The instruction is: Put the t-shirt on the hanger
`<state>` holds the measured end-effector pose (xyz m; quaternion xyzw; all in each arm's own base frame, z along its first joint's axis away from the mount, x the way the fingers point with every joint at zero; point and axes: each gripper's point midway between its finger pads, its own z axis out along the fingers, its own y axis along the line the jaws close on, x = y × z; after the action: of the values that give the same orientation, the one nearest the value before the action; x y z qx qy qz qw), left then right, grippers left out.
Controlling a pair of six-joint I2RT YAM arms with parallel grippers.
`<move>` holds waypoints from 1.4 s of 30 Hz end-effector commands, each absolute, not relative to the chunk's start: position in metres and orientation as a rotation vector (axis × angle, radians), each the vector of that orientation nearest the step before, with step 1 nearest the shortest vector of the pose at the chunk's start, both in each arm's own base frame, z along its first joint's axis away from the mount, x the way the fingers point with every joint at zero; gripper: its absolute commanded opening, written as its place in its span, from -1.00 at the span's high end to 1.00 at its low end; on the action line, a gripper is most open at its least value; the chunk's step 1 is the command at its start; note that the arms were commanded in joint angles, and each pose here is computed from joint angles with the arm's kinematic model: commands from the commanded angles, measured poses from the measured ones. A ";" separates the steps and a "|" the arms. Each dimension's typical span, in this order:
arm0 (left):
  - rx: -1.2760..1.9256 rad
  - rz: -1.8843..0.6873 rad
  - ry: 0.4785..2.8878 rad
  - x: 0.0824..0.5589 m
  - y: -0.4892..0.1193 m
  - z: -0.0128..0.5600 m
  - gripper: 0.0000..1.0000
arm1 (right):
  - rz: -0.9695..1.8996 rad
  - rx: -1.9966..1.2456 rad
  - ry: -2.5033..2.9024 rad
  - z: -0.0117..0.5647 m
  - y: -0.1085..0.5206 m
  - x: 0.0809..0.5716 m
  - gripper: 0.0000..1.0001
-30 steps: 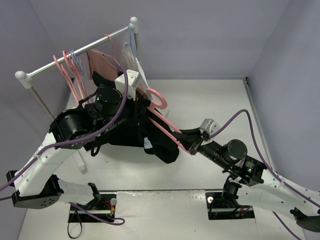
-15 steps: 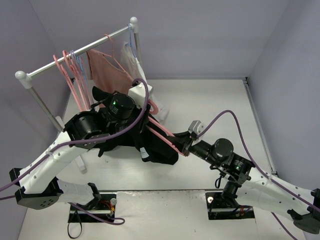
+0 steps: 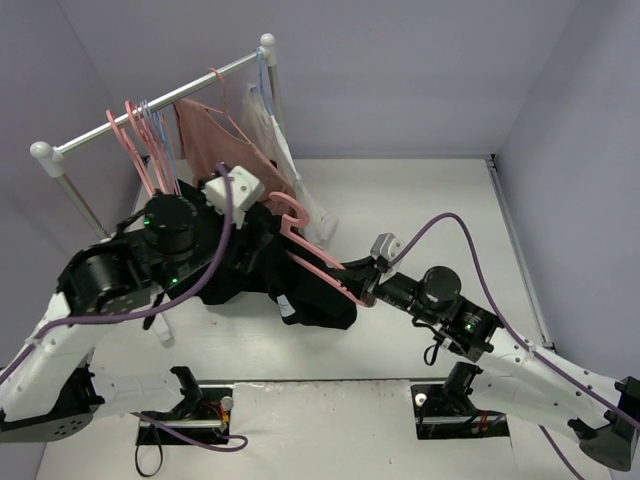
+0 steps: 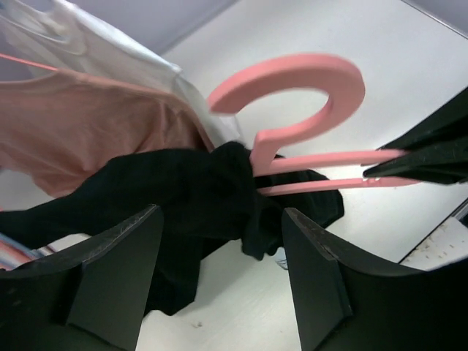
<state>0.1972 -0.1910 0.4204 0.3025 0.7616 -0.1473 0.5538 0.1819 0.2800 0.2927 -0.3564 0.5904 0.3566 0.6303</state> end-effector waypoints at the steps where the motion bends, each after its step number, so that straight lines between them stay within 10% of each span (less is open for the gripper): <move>1: 0.819 -0.273 1.645 0.195 -0.168 0.438 -0.23 | 0.890 -0.744 1.143 0.361 0.281 0.179 1.00; 26: 1.565 -0.443 1.491 0.205 -0.187 0.352 -0.11 | 1.014 -0.910 1.155 0.340 0.299 0.159 1.00; 42: 1.644 -0.647 1.516 0.176 -0.196 0.309 0.31 | 1.039 -0.949 1.139 0.342 0.298 0.156 1.00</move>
<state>0.1897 -0.1883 0.3041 0.6340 0.6286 -0.2251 0.3902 0.1563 0.2944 0.2642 -0.4242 0.5877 0.4260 0.5415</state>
